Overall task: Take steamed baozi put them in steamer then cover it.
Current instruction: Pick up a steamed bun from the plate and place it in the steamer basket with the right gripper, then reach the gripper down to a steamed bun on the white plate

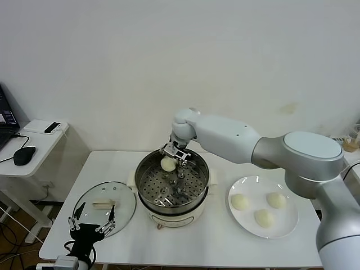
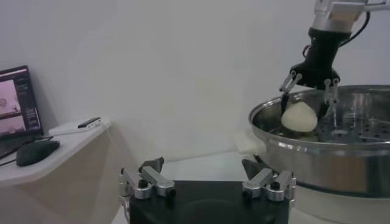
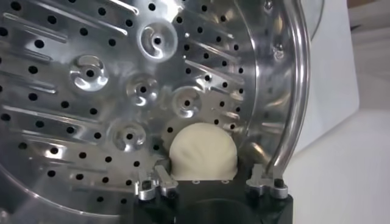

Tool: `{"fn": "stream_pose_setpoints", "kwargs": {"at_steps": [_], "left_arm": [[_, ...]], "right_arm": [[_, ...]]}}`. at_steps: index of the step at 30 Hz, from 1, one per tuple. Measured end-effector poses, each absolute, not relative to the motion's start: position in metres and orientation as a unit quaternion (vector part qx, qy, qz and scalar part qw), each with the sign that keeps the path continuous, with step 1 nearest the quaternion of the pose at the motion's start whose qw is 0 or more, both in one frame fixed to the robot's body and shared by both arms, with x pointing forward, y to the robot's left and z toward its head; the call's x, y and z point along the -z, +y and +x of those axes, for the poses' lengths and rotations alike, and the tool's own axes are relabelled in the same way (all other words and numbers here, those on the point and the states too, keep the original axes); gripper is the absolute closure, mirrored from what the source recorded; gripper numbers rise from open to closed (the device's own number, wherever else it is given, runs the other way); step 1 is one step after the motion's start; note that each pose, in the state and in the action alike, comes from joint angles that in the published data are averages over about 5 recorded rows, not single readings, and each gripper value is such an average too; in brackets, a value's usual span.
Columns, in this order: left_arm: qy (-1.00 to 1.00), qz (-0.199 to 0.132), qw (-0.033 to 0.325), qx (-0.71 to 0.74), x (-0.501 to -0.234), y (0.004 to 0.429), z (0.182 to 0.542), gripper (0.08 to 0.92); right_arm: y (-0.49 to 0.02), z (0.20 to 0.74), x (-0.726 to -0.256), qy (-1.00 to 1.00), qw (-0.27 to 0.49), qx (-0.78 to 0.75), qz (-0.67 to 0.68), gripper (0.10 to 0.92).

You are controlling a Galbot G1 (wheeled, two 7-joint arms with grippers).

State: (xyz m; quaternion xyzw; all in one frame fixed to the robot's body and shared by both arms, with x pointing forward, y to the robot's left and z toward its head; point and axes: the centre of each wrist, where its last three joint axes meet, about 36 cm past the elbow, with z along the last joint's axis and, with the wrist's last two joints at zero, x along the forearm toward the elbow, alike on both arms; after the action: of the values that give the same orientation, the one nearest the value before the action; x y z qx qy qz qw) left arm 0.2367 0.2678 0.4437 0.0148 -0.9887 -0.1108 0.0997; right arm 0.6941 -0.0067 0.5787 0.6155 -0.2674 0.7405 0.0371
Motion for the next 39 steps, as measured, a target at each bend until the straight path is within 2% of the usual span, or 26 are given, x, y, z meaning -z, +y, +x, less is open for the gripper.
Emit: {"fn": "stream_pose_setpoints", "kwargs": {"at_steps": [4,15,25,30,39], "left_arm": [[-0.989,0.015,0.098,0.111,-0.446,0.267,0.236,0.177],[-0.989,0.011,0.095,0.109,-0.451,0.265,0.234,0.177],[-0.990,0.007,0.087,0.113,-0.458,0.269,0.239,0.177],[-0.990,0.005,0.084,0.114,-0.459,0.272,0.244,0.177],[-0.990,-0.001,0.080,0.119,-0.460,0.273,0.249,0.177]], "right_arm": [[-0.009,0.694,-0.585,-0.267,0.041,-0.741,0.615,0.205],[-0.030,0.680,-0.645,-0.325,0.095,-0.720,0.605,0.199],[-0.120,0.659,-0.692,-0.440,0.183,-0.681,0.556,0.200],[-0.186,0.641,-0.685,-0.484,0.231,-0.658,0.529,0.200],[-0.279,0.596,-0.627,-0.528,0.303,-0.613,0.503,0.200]]}}
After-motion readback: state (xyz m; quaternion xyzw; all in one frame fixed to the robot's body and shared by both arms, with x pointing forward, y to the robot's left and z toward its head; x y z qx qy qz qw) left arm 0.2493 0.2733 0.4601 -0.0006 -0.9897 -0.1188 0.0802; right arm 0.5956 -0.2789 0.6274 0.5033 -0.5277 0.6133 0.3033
